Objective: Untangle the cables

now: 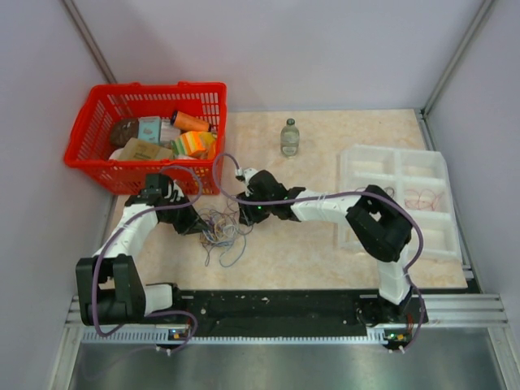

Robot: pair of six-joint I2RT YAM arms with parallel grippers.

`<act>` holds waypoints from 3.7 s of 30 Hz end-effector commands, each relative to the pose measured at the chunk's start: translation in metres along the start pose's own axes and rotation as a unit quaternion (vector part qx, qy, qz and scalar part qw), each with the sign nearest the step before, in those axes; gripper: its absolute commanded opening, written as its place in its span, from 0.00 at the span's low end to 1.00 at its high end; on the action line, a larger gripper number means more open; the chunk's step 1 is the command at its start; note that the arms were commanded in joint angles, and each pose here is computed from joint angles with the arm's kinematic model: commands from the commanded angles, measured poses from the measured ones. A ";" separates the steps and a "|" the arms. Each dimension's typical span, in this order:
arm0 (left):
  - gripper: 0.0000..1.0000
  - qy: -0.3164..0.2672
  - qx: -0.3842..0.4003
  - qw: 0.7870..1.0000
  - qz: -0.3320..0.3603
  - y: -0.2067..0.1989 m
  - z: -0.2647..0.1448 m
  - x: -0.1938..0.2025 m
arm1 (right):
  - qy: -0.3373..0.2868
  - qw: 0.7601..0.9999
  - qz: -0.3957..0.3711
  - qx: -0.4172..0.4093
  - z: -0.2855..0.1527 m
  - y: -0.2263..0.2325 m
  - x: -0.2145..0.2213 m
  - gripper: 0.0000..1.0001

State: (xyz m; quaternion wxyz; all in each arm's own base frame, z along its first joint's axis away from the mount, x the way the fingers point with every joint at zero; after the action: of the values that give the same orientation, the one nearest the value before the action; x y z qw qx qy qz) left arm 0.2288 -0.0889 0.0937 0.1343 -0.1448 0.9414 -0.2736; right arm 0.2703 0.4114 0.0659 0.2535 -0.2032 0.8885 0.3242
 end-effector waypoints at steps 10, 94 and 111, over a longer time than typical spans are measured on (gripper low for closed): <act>0.33 -0.011 -0.018 1.000 -0.011 0.006 0.003 -0.003 | -0.070 0.990 -0.062 0.101 0.009 0.010 -0.014 0.00; 0.01 -0.058 -0.146 0.986 0.064 0.039 -0.001 -0.031 | -0.532 0.520 0.149 0.651 -0.703 -0.121 -0.181 0.00; 0.02 -0.057 -0.136 0.987 0.069 0.036 0.001 -0.030 | -0.580 0.503 0.153 0.622 -0.734 -0.109 -0.193 0.00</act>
State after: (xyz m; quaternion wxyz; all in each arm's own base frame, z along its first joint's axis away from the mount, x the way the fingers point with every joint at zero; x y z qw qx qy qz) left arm 0.2367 -0.0455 0.0681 0.1562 -0.1335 0.9723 -0.1117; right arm 0.2808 -0.1187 0.5787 0.6901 0.3599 0.5797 -0.2412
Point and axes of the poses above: each gripper's point midway between its finger pads, its own z axis out along the fingers, its own y axis along the line the jaws close on, x = y × z, the point moved 1 cm from there along -z, back along the fingers, and after that the axes turned 10 degrees about z, right-handed, at the moved point
